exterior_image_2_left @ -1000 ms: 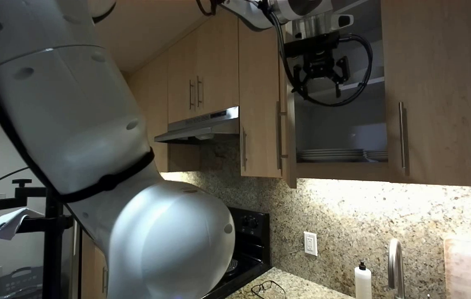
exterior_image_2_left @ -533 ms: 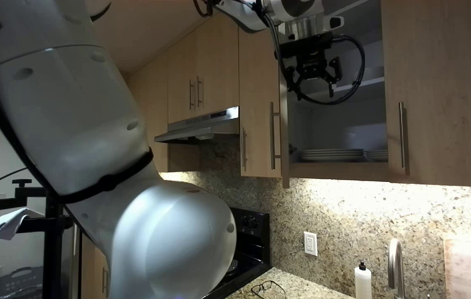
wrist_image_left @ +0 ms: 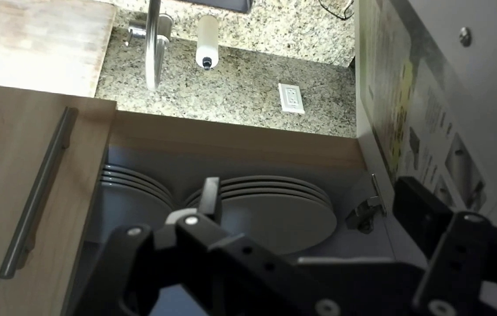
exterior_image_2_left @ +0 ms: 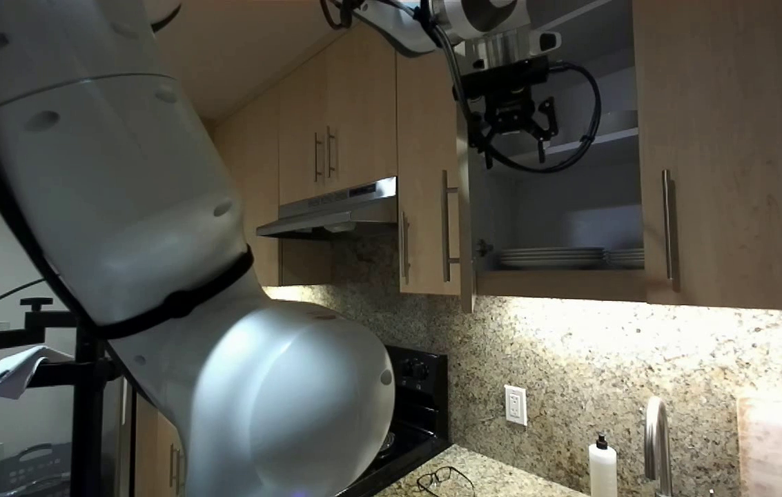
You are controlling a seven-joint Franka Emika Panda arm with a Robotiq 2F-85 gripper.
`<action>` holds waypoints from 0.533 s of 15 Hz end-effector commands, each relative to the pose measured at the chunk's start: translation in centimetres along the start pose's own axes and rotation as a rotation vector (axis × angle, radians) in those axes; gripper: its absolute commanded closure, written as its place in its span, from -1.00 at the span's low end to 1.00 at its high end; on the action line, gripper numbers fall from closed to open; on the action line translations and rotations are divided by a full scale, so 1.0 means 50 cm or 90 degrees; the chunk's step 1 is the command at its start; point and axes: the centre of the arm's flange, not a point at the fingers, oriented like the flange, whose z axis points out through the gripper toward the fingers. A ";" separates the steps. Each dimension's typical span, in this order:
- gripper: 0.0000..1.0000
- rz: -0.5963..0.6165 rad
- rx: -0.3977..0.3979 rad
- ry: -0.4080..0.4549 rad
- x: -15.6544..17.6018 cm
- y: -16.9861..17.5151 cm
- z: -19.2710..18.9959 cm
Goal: Open the cupboard door
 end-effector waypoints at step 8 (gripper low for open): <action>-1.00 -0.061 -0.003 0.036 -0.006 -0.046 0.001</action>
